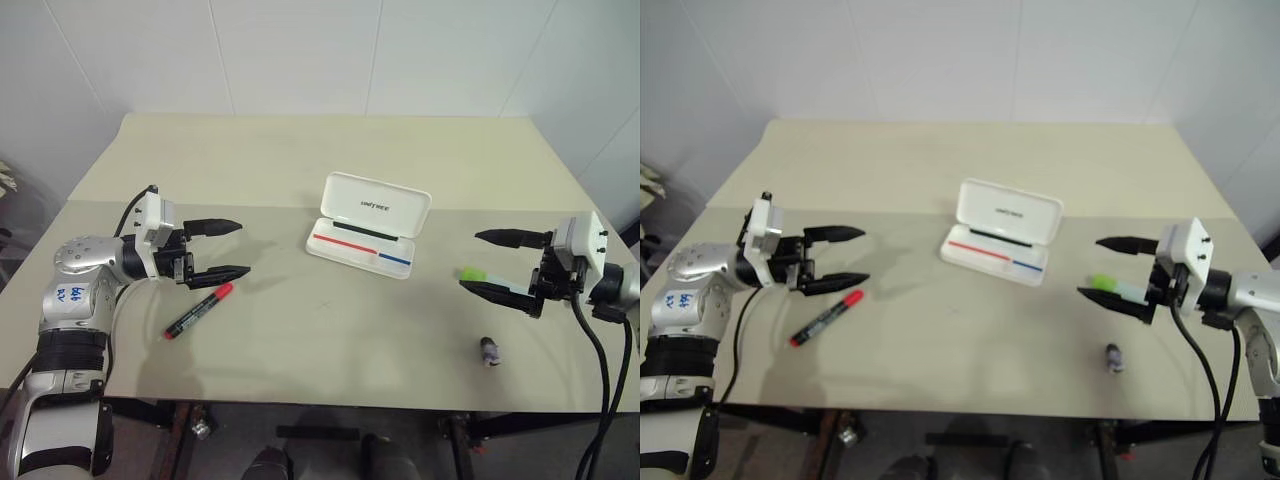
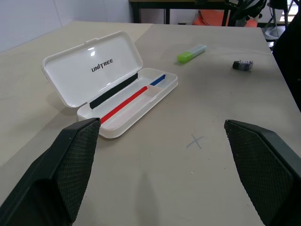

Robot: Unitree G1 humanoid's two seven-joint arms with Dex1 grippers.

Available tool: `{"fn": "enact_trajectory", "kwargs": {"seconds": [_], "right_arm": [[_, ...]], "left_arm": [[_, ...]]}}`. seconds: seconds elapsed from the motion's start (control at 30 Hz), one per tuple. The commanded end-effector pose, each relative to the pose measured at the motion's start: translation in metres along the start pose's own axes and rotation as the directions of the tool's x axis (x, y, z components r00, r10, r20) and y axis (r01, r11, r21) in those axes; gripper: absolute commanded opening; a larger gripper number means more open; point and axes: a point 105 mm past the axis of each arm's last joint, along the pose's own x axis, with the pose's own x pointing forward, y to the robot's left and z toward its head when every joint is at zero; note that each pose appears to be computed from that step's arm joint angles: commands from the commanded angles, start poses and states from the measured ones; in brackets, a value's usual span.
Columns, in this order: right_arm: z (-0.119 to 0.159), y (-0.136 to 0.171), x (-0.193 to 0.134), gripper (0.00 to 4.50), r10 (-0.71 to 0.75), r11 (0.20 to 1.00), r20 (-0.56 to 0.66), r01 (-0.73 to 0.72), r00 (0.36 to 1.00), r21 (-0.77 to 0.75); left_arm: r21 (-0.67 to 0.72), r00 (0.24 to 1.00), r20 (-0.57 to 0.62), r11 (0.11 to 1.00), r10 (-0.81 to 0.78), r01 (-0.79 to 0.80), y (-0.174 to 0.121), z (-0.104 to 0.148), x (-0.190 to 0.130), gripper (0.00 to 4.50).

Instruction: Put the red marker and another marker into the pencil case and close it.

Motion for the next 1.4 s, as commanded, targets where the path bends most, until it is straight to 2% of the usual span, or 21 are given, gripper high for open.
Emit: {"fn": "enact_trajectory", "kwargs": {"seconds": [0.03, 0.27, 0.57, 0.73, 1.0, 1.4], "right_arm": [[0.008, -0.003, 0.006, 4.50, -0.006, 0.999, 0.030, 0.007, 1.000, -0.034], [0.005, 0.002, 0.028, 4.50, 0.056, 0.998, 0.007, -0.056, 0.998, -0.031], [0.004, -0.001, 0.090, 4.50, 0.185, 0.980, -0.008, -0.185, 0.983, -0.068], [-0.022, 0.000, 0.105, 2.94, 0.239, 0.967, -0.114, -0.248, 0.964, -0.063], [-0.027, -0.005, 0.119, 2.94, 0.243, 0.962, -0.194, -0.261, 0.950, -0.075], [-0.044, 0.001, 0.130, 2.94, 0.286, 0.951, -0.274, -0.307, 0.918, -0.037]], "left_arm": [[0.054, 1.000, 0.003, 0.999, -0.007, 0.007, 0.003, 0.014, 0.001, 4.48], [0.062, 1.000, 0.012, 0.998, -0.022, 0.021, 0.002, 0.012, 0.010, 4.48], [0.107, 0.999, 0.031, 0.994, 0.030, -0.033, 0.010, 0.020, 0.012, 4.48], [0.118, 0.998, 0.038, 0.991, 0.055, -0.059, 0.014, 0.021, 0.024, 4.50], [0.139, 0.998, 0.054, 0.990, 0.015, -0.022, 0.007, 0.023, 0.048, 4.50], [0.138, 0.998, 0.057, 0.990, 0.031, -0.038, 0.005, 0.022, 0.048, 4.50]]}}
